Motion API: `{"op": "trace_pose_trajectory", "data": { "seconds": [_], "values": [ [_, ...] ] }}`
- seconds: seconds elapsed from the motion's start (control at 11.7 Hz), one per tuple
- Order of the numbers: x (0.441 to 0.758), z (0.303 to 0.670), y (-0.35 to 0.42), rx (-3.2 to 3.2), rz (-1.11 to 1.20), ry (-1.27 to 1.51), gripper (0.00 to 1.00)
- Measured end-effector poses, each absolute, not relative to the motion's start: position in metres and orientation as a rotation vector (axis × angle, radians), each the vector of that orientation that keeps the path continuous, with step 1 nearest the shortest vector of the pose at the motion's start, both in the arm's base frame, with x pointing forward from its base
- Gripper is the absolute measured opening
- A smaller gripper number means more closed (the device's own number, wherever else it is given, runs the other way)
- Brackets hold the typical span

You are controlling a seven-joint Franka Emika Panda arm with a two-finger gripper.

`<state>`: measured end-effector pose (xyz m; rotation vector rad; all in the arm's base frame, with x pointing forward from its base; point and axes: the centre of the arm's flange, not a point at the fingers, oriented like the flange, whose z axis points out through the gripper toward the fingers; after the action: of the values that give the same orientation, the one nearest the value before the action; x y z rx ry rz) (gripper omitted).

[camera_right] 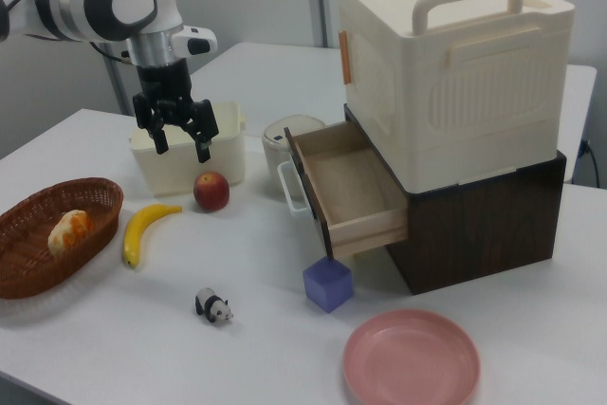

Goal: Slide open the drawer

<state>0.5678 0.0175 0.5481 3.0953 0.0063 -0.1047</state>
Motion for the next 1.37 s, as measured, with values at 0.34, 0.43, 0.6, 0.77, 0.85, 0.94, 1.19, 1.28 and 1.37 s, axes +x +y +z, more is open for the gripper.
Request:
{"op": "trace_pose_trajectory", "data": {
  "seconds": [0.34,0.43,0.6,0.77,0.85,0.94,1.19,1.28,1.37],
  "values": [
    [0.564,0.587,-0.017,3.088,-0.052,-0.176,1.00],
    [0.563,0.592,-0.021,3.088,-0.039,-0.190,1.00],
    [0.564,0.593,-0.020,3.088,-0.036,-0.190,1.00],
    [0.565,0.590,-0.017,3.091,-0.043,-0.186,1.00],
    [0.566,0.589,-0.015,3.096,-0.046,-0.184,1.00],
    [0.566,0.589,-0.014,3.101,-0.047,-0.185,1.00],
    [0.566,0.589,-0.015,3.115,-0.048,-0.194,1.00],
    [0.566,0.589,-0.015,3.119,-0.048,-0.197,1.00],
    [0.566,0.589,-0.016,3.121,-0.048,-0.199,1.00]
  ]
}}
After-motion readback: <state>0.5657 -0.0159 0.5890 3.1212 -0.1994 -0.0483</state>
